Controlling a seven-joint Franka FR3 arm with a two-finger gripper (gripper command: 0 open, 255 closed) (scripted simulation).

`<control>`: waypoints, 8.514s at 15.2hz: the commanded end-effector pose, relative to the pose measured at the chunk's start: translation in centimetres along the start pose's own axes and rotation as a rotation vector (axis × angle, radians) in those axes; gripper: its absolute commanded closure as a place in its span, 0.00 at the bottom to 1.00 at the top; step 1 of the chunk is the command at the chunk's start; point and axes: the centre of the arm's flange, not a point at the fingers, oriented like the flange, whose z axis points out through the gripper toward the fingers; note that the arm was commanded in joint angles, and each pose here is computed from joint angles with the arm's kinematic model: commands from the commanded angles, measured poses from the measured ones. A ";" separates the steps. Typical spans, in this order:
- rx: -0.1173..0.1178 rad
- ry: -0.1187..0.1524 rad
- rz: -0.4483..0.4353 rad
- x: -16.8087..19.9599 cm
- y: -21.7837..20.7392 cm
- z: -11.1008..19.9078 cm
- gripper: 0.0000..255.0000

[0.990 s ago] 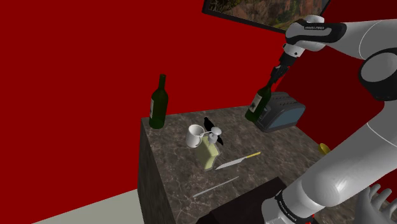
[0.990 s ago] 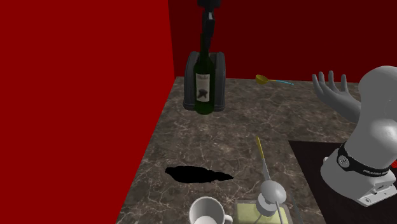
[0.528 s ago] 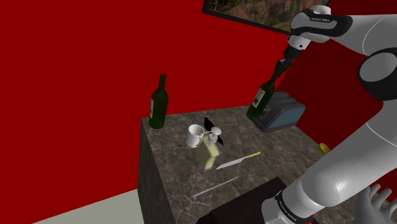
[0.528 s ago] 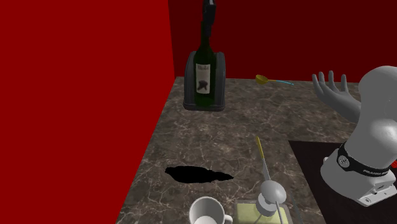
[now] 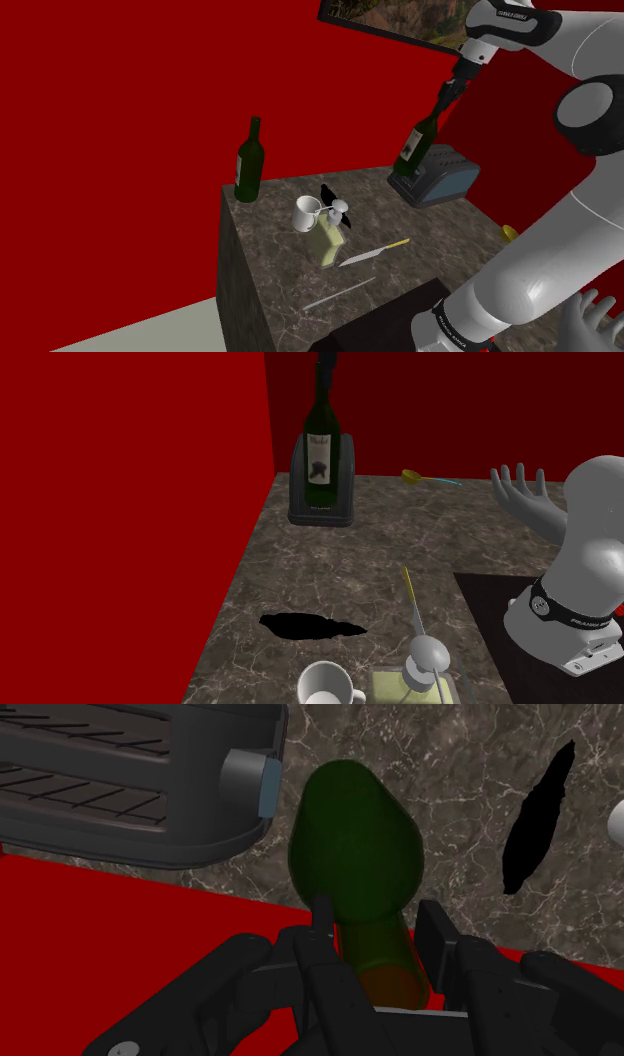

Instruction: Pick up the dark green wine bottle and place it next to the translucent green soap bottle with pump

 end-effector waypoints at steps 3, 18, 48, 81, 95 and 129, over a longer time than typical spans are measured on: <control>0.000 0.000 0.000 0.0 0.0 -2.1 1.00; 0.000 0.000 0.000 0.4 0.0 -10.0 1.00; 0.000 0.000 0.000 -2.5 -28.9 -14.0 1.00; 0.000 0.000 0.000 -6.3 -62.3 -10.0 1.00; 0.000 0.000 0.000 -6.6 -62.3 -2.6 1.00; 0.000 0.000 0.000 -7.5 -62.3 15.4 1.00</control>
